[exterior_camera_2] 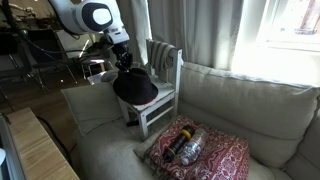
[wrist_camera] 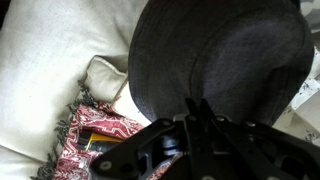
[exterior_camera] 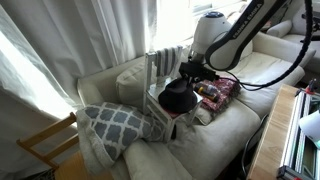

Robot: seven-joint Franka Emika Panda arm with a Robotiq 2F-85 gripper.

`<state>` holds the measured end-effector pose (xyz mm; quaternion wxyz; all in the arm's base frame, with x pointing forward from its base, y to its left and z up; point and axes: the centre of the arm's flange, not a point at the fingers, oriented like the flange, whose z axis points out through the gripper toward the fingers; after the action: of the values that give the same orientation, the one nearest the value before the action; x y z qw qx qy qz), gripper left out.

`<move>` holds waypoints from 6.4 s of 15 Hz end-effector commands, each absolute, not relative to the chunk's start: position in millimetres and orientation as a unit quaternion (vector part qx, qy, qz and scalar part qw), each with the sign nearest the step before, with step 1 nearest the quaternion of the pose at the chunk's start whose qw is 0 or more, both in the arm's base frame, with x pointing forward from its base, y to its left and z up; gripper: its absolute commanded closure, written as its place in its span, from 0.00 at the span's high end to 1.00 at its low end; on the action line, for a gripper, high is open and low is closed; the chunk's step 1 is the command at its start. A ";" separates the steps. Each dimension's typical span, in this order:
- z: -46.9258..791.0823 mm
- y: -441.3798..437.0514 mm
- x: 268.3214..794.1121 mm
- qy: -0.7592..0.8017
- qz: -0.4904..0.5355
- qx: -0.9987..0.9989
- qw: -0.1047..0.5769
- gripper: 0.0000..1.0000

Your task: Hang the black hat on the left side of the backrest of the white chair and then hang the red hat on the right side of the backrest of the white chair

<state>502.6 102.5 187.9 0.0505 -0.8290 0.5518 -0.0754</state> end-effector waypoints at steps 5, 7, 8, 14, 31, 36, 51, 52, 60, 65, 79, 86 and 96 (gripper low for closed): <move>246.8 125.5 499.0 0.553 -0.114 -0.825 0.023 0.02; 268.5 130.6 499.4 0.544 -0.125 -0.830 0.015 0.02; 283.1 134.3 499.5 0.538 -0.129 -0.833 0.015 0.02; 325.2 152.8 507.0 0.510 -0.147 -0.847 0.033 0.02; 464.2 196.9 537.1 0.383 -0.348 -0.854 0.049 0.02; 461.3 224.9 560.9 0.370 -0.382 -0.845 0.063 0.02; 416.9 233.2 591.8 0.368 -0.379 -0.848 0.041 0.02; 406.9 231.8 596.7 0.368 -0.372 -0.851 0.039 0.02; 338.5 237.1 610.2 0.351 -0.367 -0.861 0.008 0.02; 306.0 234.1 611.9 0.359 -0.331 -0.873 -0.016 0.05; 332.3 170.2 578.3 0.384 -0.225 -0.893 -0.064 1.00; 328.6 139.9 570.8 0.347 -0.205 -0.912 -0.075 1.00; 282.2 100.1 558.5 0.348 -0.105 -0.930 -0.056 1.00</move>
<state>556.8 119.8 312.9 -0.0797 -0.9188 0.3453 -0.1737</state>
